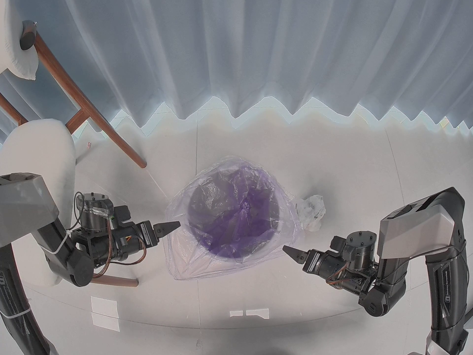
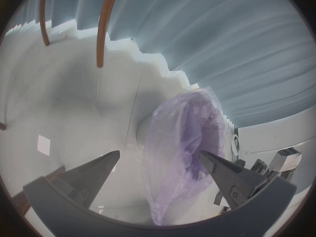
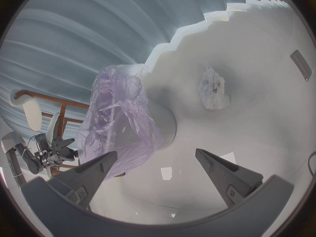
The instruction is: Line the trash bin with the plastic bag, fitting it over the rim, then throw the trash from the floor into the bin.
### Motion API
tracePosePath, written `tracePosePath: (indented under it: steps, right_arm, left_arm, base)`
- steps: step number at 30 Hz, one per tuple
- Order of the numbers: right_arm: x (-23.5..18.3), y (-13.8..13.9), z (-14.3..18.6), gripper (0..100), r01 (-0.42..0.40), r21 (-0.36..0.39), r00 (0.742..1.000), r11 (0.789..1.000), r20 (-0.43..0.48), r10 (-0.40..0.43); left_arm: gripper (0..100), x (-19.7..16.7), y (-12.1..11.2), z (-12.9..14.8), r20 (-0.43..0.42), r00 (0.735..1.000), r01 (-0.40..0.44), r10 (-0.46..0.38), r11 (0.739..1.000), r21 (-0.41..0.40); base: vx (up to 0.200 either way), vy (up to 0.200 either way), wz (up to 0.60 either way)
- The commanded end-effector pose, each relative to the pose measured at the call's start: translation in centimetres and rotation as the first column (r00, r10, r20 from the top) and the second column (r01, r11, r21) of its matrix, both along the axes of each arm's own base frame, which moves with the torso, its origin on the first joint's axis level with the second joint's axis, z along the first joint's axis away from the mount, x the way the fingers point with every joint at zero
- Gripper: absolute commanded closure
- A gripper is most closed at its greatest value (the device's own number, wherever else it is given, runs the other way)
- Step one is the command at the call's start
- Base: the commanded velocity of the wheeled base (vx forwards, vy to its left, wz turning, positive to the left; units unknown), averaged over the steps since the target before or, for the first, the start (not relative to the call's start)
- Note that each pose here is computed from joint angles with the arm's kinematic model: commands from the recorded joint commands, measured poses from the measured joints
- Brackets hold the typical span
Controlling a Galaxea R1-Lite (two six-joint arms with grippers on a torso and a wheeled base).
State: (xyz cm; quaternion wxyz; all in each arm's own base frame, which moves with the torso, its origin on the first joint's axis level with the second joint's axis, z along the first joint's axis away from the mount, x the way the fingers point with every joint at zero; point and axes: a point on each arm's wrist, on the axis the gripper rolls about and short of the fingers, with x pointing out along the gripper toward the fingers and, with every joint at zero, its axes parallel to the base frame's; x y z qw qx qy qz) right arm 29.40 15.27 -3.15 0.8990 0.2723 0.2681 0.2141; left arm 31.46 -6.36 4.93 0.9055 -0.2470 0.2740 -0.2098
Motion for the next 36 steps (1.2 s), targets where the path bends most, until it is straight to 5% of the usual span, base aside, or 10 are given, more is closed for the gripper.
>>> tracePosePath:
  steps: [1,2,19,31,32,36]
  right_arm:
    - [-0.3,0.3,0.1,0,-0.014,0.006,1.000,1.000,0.009,0.014]
    - [-0.4,0.4,0.1,0,-0.016,0.003,1.000,1.000,0.005,0.016]
    - [0.4,-0.6,1.6,0,0.020,0.024,0.999,1.000,0.048,-0.021]
    - [1.4,-1.1,1.1,0,0.045,0.025,0.997,0.999,0.058,-0.046]
    - [1.4,-1.1,1.1,0,0.044,0.024,0.997,0.999,0.061,-0.045]
    - [1.4,-1.2,1.4,0,0.043,0.025,0.997,0.999,0.066,-0.045]
  left_arm:
    - [0,0.4,0.1,-2.7,-0.077,0.997,-0.005,0.005,1.000,0.011]
    - [100,0.5,0.1,-2.7,-0.072,0.997,-0.006,0.007,1.000,0.010]
    - [100,2.7,-0.3,-6.3,-0.012,0.999,-0.048,0.047,0.996,-0.079]
    - [100,2.5,-0.8,-6.4,0.013,0.999,-0.039,0.041,0.993,-0.109]
    - [0,2.1,-0.8,-6.4,0.011,0.999,-0.035,0.036,0.994,-0.108]
    - [0,2.1,-0.7,-5.6,0.079,0.996,-0.034,0.043,0.992,-0.119]
  base:
    - [0.000,0.000,0.00]
    - [0.000,0.000,0.00]
    - [0.000,0.000,0.00]
    - [0.000,0.000,0.00]
    - [0.000,0.000,0.00]
    - [0.000,0.000,0.00]
